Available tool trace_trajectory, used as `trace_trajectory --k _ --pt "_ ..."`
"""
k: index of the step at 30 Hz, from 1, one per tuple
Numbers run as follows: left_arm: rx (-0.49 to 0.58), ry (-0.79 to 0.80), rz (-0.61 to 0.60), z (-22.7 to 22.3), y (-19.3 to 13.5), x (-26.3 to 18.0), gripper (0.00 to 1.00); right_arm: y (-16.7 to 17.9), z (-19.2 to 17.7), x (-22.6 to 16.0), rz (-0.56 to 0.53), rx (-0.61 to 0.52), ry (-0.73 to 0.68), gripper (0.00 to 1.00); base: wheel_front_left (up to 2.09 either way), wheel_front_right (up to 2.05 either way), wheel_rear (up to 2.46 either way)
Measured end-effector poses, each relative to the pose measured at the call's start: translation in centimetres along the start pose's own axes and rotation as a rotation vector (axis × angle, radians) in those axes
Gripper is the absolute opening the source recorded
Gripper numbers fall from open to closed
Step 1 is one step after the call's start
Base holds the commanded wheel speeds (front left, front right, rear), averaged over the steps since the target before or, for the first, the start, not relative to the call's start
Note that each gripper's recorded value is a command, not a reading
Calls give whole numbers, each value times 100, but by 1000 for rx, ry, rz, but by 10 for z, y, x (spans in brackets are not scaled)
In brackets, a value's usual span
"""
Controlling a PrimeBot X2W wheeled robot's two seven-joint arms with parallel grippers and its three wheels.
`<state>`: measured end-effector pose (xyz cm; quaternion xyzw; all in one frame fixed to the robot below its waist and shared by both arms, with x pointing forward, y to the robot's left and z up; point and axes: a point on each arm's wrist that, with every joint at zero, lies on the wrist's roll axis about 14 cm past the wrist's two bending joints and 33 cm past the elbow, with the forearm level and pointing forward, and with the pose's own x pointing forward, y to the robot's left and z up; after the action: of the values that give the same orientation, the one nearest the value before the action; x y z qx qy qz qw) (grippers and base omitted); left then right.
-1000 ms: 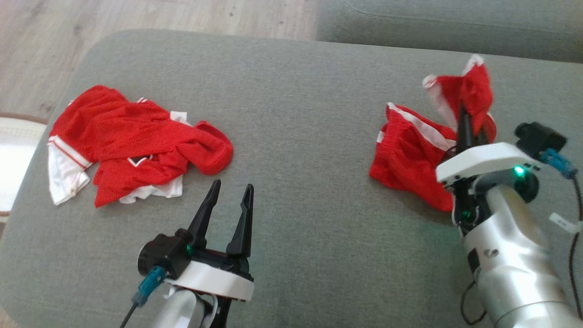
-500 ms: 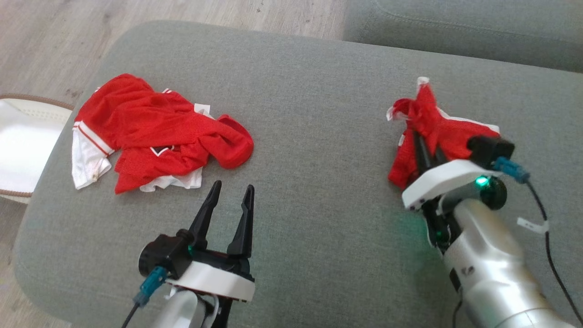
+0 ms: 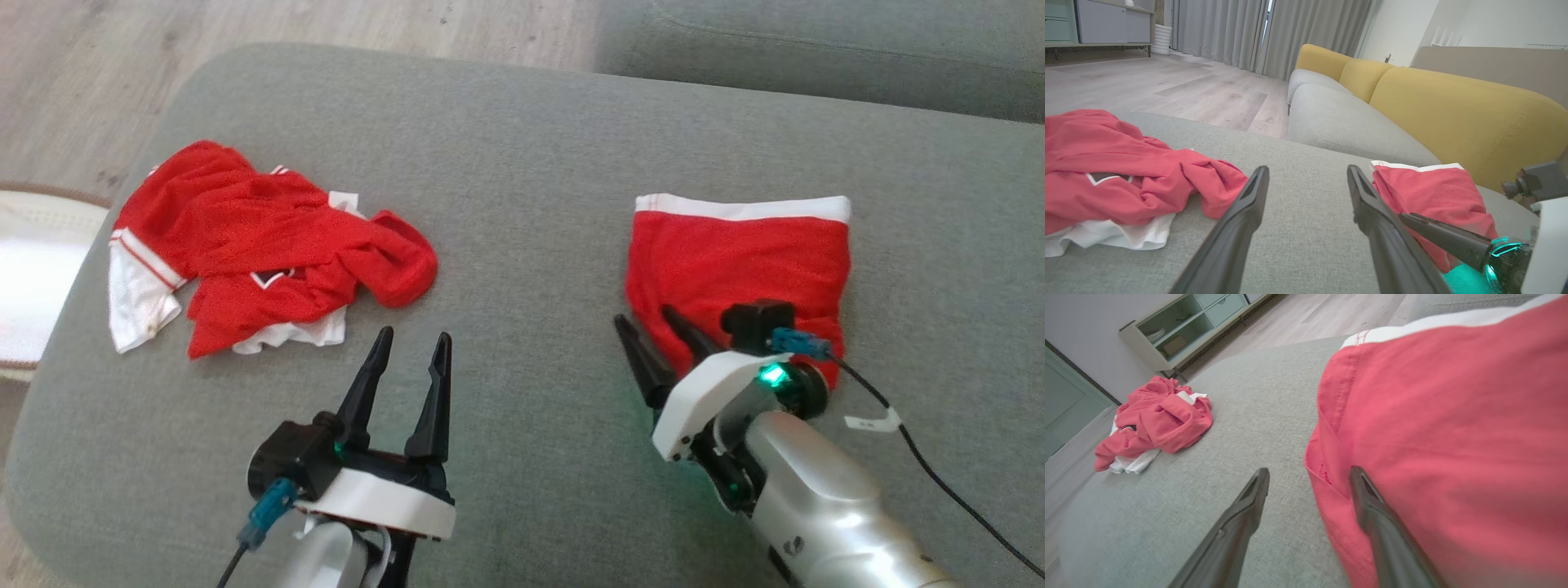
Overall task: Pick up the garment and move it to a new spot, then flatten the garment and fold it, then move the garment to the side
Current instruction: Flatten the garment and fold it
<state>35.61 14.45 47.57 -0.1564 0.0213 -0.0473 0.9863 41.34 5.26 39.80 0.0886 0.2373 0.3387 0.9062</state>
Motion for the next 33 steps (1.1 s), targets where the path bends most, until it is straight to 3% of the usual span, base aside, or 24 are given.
trace_trajectory --k 7,14,21,25,33 --pt "-1 2 -38 -1 -12 6 100 20 15 -8 57 31 -61 100 0 0 0" --pt "-6 -7 -77 1 -24 14 100 12 51 -25 30 49 -213 100 0 0 0" --pt "-6 -38 -130 10 -40 22 100 -78 98 -74 -220 -73 -370 100 0 0 0" --pt "-6 -67 -160 20 -50 29 100 -109 130 -112 -347 -146 -492 100 0 0 0" --pt "-11 -55 -229 15 -71 36 100 -134 66 -175 -561 -89 -477 100 0 0 0"
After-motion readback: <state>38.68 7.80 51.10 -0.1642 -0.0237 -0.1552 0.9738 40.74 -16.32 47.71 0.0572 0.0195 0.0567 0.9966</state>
